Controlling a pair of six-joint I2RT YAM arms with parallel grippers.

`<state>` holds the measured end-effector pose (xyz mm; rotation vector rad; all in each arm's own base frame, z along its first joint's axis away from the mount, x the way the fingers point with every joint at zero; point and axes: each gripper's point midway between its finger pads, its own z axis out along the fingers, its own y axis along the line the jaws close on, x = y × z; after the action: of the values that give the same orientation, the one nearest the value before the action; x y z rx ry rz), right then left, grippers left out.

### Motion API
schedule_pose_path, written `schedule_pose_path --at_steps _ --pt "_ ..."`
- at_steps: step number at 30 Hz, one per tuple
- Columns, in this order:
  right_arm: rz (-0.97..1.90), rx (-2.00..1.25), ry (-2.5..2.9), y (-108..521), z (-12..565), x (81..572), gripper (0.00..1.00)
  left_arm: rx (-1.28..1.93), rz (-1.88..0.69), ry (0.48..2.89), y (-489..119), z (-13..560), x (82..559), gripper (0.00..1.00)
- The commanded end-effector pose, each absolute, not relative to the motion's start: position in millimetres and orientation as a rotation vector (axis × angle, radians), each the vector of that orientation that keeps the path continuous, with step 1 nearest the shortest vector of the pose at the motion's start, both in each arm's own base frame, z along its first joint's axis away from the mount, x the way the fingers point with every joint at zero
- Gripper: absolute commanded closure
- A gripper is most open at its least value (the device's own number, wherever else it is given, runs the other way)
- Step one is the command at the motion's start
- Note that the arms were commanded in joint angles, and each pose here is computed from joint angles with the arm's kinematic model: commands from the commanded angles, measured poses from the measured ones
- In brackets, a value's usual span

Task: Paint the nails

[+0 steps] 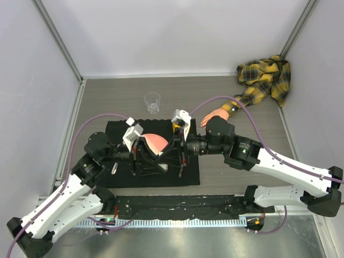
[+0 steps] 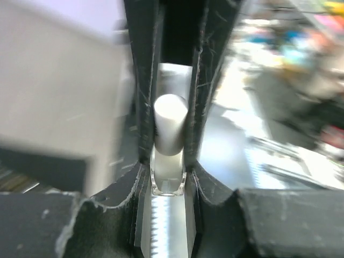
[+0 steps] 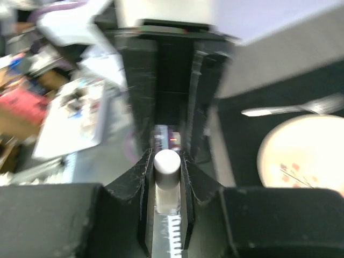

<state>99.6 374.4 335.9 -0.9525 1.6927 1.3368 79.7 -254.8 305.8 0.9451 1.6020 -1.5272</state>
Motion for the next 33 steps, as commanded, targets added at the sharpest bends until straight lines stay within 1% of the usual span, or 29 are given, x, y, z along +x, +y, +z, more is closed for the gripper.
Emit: schedule_pose_path --at_steps 1,2,5,6,9,10,11,13,14,15,17,21,26,28,29,30,33 --pt "1.623 -1.279 1.453 383 346 39 0.99 1.267 -1.786 1.016 -238 390 9 1.00" --pt "1.615 -1.273 1.457 384 346 40 0.99 1.239 -1.792 1.122 -242 381 15 1.00" --pt "1.569 -1.221 1.471 385 349 49 0.99 1.183 -1.631 1.200 -247 371 36 1.00" --pt "1.547 -1.202 1.490 383 349 53 0.97 1.126 -1.572 1.233 -248 371 47 1.00" --pt "1.416 -1.069 1.588 381 350 79 0.60 1.050 -1.408 1.359 -247 357 73 1.00" --pt "1.380 -1.018 1.597 378 358 86 0.45 0.999 -1.302 1.428 -245 348 91 1.00" --pt "1.311 -0.929 1.638 376 359 102 0.38 0.972 -1.256 1.468 -244 343 99 1.00" --pt "1.235 -0.830 1.687 367 364 117 0.28 0.893 -1.126 1.565 -238 329 123 1.00" --pt "1.169 -0.748 1.707 362 366 131 0.25 0.881 -1.073 1.578 -235 325 130 1.00" --pt "1.149 -0.701 1.746 357 365 135 0.24 0.863 -1.042 1.601 -233 321 136 1.00" --pt "1.103 -0.621 1.753 350 373 146 0.19 0.835 -0.980 1.634 -229 314 146 1.00" --pt "1.008 -0.477 1.810 343 371 162 0.18 0.817 -0.952 1.646 -227 312 151 1.00" --pt "0.953 -0.483 1.827 357 369 160 0.26 0.808 -0.951 1.654 -228 311 153 1.00" --pt "0.932 -0.479 1.819 361 374 161 0.31 0.802 -0.957 1.655 -228 312 153 1.00" --pt "0.920 -0.484 1.829 363 371 161 0.35 0.801 -0.959 1.654 -228 312 152 1.00" --pt "0.912 -0.487 1.834 368 371 162 0.41 0.796 -0.964 1.656 -228 312 152 1.00" --pt "0.882 -0.483 1.849 373 367 165 0.51 0.793 -0.971 1.649 -227 313 150 1.00"
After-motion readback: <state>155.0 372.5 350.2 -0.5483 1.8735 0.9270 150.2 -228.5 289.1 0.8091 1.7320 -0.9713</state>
